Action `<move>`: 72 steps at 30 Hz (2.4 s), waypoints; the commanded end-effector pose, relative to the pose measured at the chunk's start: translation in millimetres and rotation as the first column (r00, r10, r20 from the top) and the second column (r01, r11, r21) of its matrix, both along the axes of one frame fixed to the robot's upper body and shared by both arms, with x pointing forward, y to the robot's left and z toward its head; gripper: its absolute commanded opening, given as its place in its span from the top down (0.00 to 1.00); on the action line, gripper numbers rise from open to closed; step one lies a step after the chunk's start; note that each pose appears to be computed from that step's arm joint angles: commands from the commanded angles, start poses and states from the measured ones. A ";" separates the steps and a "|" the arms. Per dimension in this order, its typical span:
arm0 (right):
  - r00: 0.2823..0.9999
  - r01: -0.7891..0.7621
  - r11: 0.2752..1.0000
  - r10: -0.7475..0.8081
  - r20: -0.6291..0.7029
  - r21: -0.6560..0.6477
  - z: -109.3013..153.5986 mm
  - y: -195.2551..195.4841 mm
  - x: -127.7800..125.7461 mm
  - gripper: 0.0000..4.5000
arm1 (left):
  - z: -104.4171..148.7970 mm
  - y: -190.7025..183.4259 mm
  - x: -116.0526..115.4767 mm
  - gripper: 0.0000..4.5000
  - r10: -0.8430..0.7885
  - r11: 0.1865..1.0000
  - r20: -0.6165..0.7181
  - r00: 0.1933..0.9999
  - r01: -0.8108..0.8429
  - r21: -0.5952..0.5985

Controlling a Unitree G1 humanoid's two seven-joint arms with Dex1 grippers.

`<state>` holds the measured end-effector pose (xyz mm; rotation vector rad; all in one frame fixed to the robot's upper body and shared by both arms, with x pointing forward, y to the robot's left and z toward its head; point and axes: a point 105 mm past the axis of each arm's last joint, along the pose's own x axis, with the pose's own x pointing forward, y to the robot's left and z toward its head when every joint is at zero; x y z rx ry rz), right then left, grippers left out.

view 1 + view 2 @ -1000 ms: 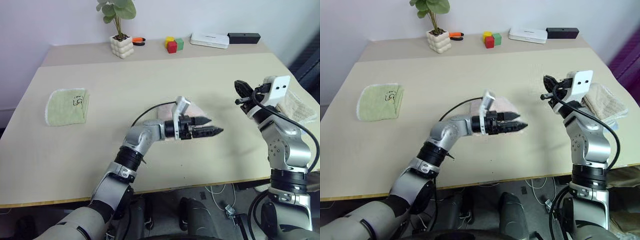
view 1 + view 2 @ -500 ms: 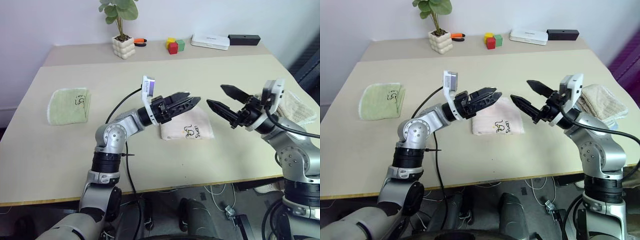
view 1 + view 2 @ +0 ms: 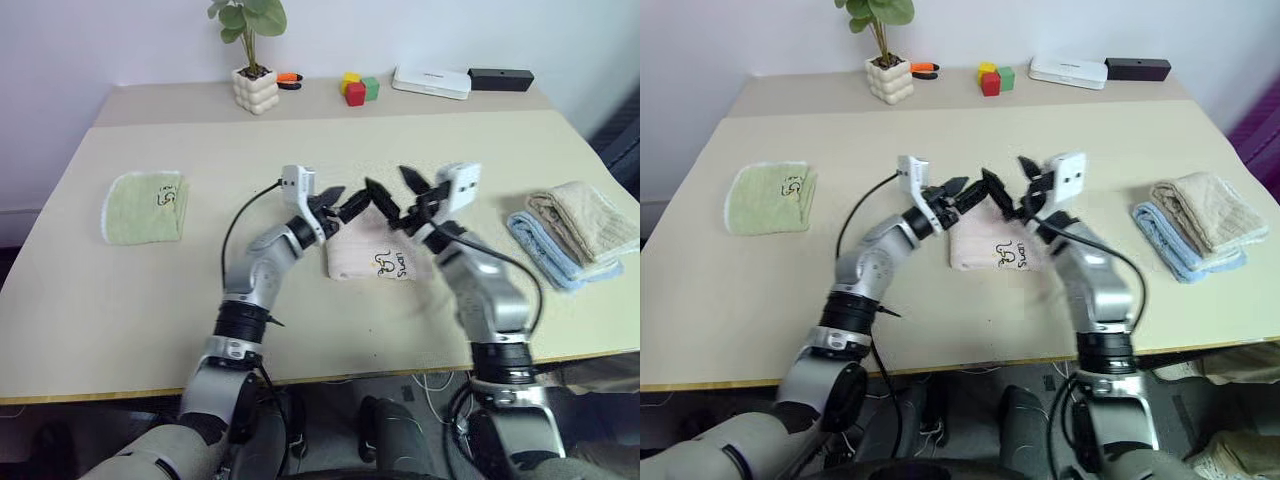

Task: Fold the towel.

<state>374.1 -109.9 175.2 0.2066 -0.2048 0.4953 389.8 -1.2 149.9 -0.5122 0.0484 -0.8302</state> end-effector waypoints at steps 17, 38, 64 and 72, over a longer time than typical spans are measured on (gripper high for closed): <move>0.942 0.256 0.964 -0.266 -0.205 -0.070 -79.7 -24.2 11.6 1.00 | -34.9 9.2 11.5 0.99 0.138 0.981 -0.030 0.990 -0.133 0.142; 0.980 0.197 0.957 -0.183 0.084 -0.214 13.2 -57.6 9.2 1.00 | 17.5 68.1 -12.9 0.80 -0.066 0.998 0.047 0.997 0.065 0.013; 0.938 -0.284 0.807 0.346 0.025 -0.518 15.9 -72.6 -65.4 0.01 | -54.1 71.5 -68.3 0.00 -0.362 0.922 -0.548 0.754 0.376 -0.092; 0.939 -0.272 0.811 0.341 0.041 -0.517 17.2 -69.1 -62.8 0.01 | -63.2 45.6 -41.5 0.00 -0.290 0.954 -0.617 0.732 0.270 -0.128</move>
